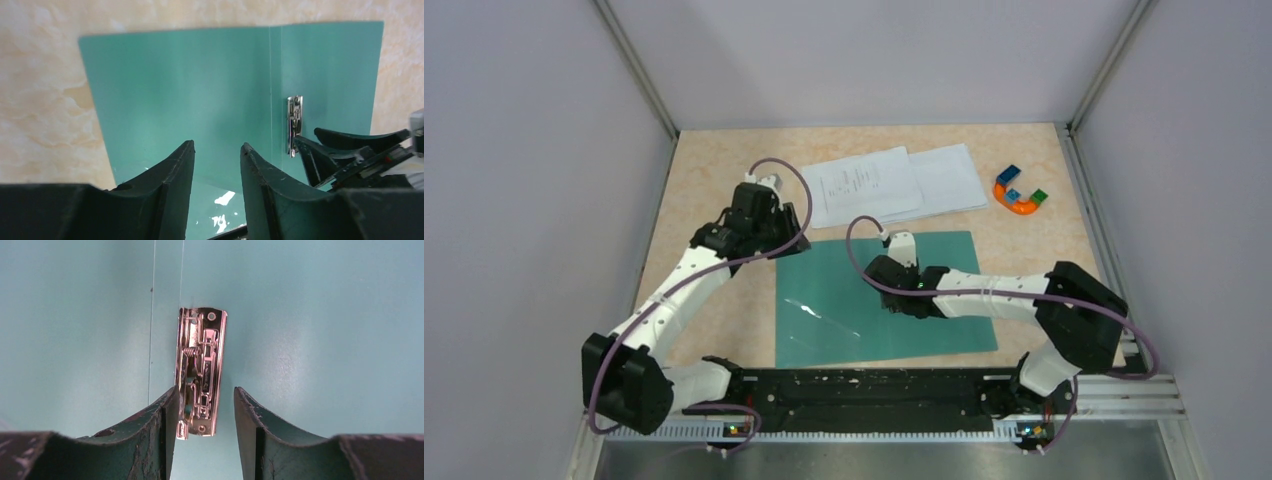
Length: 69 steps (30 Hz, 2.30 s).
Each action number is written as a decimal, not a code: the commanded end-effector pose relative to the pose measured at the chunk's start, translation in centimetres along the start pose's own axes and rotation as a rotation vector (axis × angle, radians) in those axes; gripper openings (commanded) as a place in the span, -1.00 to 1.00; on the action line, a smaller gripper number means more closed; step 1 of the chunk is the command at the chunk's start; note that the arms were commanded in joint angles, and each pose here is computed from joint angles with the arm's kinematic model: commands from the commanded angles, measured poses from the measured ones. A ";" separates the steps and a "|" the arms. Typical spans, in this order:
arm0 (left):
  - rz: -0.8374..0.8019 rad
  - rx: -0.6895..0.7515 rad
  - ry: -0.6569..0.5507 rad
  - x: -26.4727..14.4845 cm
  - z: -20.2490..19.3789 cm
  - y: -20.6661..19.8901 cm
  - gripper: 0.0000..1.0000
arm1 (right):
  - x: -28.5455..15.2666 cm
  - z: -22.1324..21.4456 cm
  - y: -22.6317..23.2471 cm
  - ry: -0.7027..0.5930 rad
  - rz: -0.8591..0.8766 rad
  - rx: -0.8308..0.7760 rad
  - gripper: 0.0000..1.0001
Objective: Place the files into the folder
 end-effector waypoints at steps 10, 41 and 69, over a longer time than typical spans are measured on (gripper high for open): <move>-0.197 -0.082 0.110 4.6 -4.3 -4.4 -0.33 | -2.1 0.1 0.2 0.018 0.139 0.073 -0.21; 0.345 -0.282 0.157 5.5 -17.6 2.7 -0.71 | -1.7 -2.5 1.5 0.147 0.108 0.013 -0.63; 0.408 -0.286 0.179 5.6 -18.4 3.8 -0.73 | -1.7 -4.0 1.3 0.180 0.109 0.006 -0.73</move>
Point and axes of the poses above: each gripper's point midway between its finger pads, its own x axis out along the fingers, its own y axis along the line the jaws close on, z = x × y, the point moved 1 cm from there along -x, back along the fingers, and after that the axes turned 14 degrees about x, right-handed, at the moved point
